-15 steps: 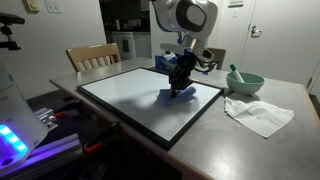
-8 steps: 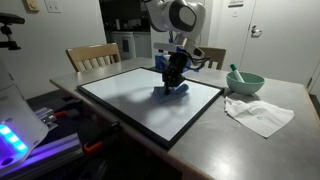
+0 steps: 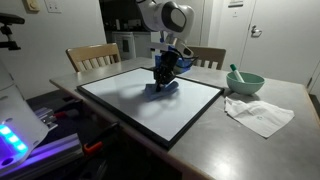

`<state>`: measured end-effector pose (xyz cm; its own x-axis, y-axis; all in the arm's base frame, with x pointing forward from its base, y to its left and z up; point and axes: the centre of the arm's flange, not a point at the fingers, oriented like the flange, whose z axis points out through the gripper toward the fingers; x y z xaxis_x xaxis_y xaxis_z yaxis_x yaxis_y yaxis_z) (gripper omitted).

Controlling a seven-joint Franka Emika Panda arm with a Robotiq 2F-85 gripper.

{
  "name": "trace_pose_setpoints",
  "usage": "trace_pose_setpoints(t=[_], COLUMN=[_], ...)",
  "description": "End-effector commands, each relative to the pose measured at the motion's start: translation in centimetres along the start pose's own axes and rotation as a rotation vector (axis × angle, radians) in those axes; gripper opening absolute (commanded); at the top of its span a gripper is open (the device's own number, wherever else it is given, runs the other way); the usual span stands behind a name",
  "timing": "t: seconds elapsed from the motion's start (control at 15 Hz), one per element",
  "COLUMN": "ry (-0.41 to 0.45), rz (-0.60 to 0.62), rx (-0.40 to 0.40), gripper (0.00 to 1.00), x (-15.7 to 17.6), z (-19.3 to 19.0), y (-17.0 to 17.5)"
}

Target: Use the cloth to wipe the whiteboard on the table

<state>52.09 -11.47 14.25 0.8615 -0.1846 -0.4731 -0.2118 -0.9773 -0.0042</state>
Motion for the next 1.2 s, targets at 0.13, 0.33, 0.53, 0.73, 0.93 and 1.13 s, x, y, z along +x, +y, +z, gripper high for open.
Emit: trace_pose_setpoints(t=[0.13, 0.33, 0.53, 0.73, 0.93, 1.13], ry=[-0.009, -0.009, -0.007, -0.005, -0.009, -0.024], rz=[-0.006, -0.004, -0.005, -0.019, -0.029, -0.044], rx=[-0.003, -0.003, -0.012, -0.031, -0.038, -0.033], gripper=[0.09, 0.09, 0.02, 0.02, 0.02, 0.02], x=[-0.2, -0.2, 0.4, 0.5, 0.5, 0.3], z=[0.1, 0.1, 0.5, 0.2, 0.2, 0.5], y=[-0.7, -0.7, -1.8, -3.2, -4.7, -7.1])
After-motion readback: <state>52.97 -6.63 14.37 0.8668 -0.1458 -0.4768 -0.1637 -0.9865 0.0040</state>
